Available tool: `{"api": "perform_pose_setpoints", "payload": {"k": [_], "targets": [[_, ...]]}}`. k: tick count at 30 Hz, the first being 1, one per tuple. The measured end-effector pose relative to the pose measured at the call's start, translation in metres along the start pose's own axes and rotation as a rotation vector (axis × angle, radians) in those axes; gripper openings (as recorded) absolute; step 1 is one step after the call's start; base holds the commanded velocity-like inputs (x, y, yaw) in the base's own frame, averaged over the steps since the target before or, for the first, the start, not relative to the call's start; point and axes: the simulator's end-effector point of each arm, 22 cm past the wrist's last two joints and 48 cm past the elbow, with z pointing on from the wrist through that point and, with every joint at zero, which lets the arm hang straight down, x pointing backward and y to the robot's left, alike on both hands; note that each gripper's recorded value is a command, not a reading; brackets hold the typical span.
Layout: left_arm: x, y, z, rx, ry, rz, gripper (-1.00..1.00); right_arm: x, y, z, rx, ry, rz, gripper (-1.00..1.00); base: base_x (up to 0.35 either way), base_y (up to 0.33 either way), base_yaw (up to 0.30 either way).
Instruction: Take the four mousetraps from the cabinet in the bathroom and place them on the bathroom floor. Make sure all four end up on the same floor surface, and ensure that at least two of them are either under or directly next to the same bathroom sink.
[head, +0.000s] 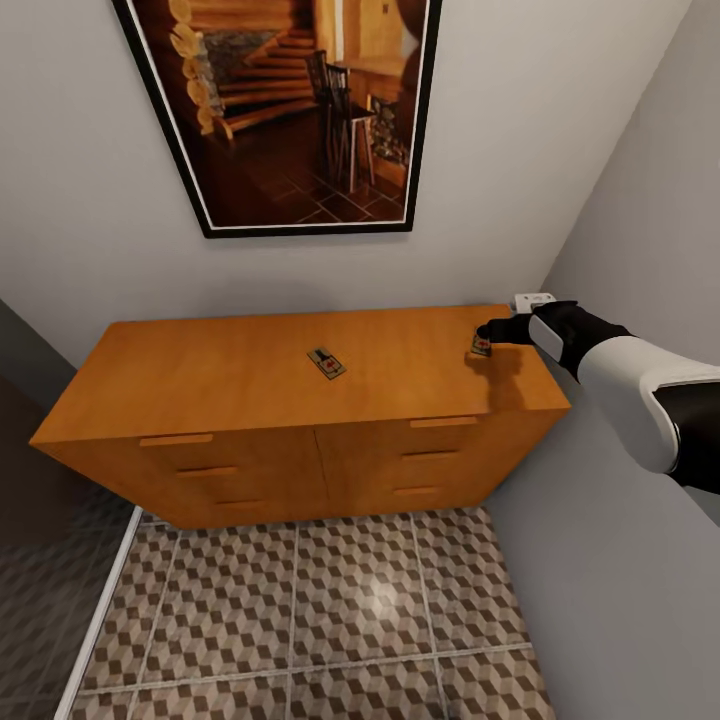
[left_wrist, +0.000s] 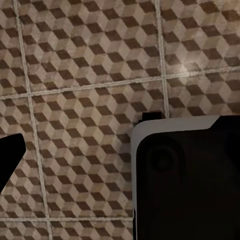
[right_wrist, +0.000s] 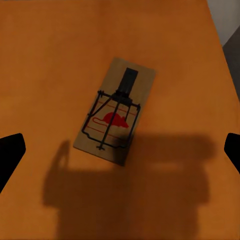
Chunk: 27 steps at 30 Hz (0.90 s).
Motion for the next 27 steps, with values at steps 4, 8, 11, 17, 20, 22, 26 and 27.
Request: {"api": "perform_pose_setpoints", "payload": {"k": [4, 8, 11, 17, 20, 22, 26, 27], "targets": [[0.0, 0.0, 0.0, 0.0, 0.0, 0.0, 1.0, 0.0, 0.0, 0.0, 0.0, 0.0, 0.0, 1.0, 0.0, 0.0, 0.0], [0.0, 0.0, 0.0, 0.0, 0.0, 0.0, 1.0, 0.001, 0.0, 0.0, 0.001, 0.002, 0.0, 1.0, 0.0, 0.0, 0.0], [0.001, 0.0, 0.0, 0.0, 0.002, 0.0, 1.0, 0.003, 0.0, 0.002, 0.001, 0.007, 0.001, 1.0, 0.0, 0.0, 0.0], [0.004, 0.0, 0.0, 0.001, 0.009, 0.001, 1.0, 0.009, 0.0, 0.006, 0.002, 0.016, 0.001, 1.0, 0.0, 0.0, 0.0], [0.005, 0.0, 0.0, 0.001, 0.013, 0.002, 1.0, 0.012, 0.0, 0.008, 0.002, 0.02, 0.001, 1.0, 0.0, 0.0, 0.0], [0.007, -0.001, 0.0, 0.001, 0.016, 0.002, 1.0, 0.014, 0.0, 0.01, 0.002, 0.024, 0.0, 1.0, 0.0, 0.0, 0.0], [0.009, -0.001, 0.0, 0.002, 0.022, 0.003, 1.0, 0.018, 0.0, 0.014, 0.001, 0.03, 0.001, 1.0, 0.0, 0.0, 0.0], [0.01, -0.001, 0.0, 0.002, 0.023, 0.003, 1.0, 0.019, 0.001, 0.015, 0.001, 0.032, 0.001, 1.0, 0.0, 0.0, 0.0]]}}
